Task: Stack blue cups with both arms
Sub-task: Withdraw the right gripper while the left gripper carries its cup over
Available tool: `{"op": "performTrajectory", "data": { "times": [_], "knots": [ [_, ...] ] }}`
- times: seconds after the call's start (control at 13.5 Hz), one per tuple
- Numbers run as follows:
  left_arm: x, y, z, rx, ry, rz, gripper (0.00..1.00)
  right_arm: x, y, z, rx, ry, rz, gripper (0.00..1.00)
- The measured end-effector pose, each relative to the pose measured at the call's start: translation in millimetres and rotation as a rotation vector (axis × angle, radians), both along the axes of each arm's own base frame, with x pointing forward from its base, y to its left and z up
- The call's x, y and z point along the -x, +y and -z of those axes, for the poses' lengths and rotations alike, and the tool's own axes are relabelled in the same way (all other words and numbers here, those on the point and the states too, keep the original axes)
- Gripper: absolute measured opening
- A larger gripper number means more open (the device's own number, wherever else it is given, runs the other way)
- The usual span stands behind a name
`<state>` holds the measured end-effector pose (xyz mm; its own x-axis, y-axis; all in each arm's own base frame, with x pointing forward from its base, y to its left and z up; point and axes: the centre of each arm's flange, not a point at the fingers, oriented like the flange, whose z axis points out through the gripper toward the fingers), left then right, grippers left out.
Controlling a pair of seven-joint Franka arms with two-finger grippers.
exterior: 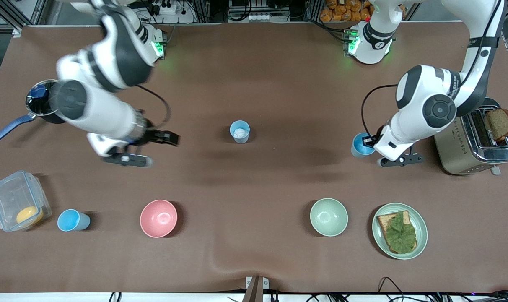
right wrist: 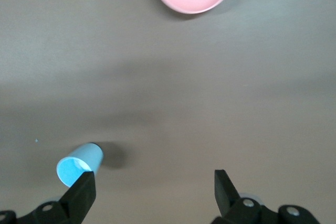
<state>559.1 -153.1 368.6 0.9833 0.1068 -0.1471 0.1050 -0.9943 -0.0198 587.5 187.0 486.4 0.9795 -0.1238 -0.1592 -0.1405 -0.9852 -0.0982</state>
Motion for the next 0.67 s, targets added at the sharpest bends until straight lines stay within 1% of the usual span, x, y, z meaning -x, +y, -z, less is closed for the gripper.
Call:
{"op": "performTrajectory", "data": {
  "times": [0.15, 0.3, 0.45, 0.67],
  "knots": [
    [1.1, -18.8, -16.6, -0.003, 0.000, -0.014, 0.04, 4.9, -42.3, -32.3, -0.012, -0.017, -0.014, 1.00],
    [6.2, -44.0, -25.9, 0.001, -0.011, -0.034, 0.04, 11.0, -75.2, -52.7, -0.020, -0.029, -0.040, 1.00],
    [17.8, -80.8, -34.5, 0.007, -0.022, -0.059, 0.04, 18.8, -97.8, -62.4, -0.012, -0.041, -0.063, 1.00],
    [37.4, -140.1, -49.9, 0.035, -0.040, -0.027, 0.04, 37.5, -126.2, -72.4, 0.003, -0.062, -0.113, 1.00]
  ]
}}
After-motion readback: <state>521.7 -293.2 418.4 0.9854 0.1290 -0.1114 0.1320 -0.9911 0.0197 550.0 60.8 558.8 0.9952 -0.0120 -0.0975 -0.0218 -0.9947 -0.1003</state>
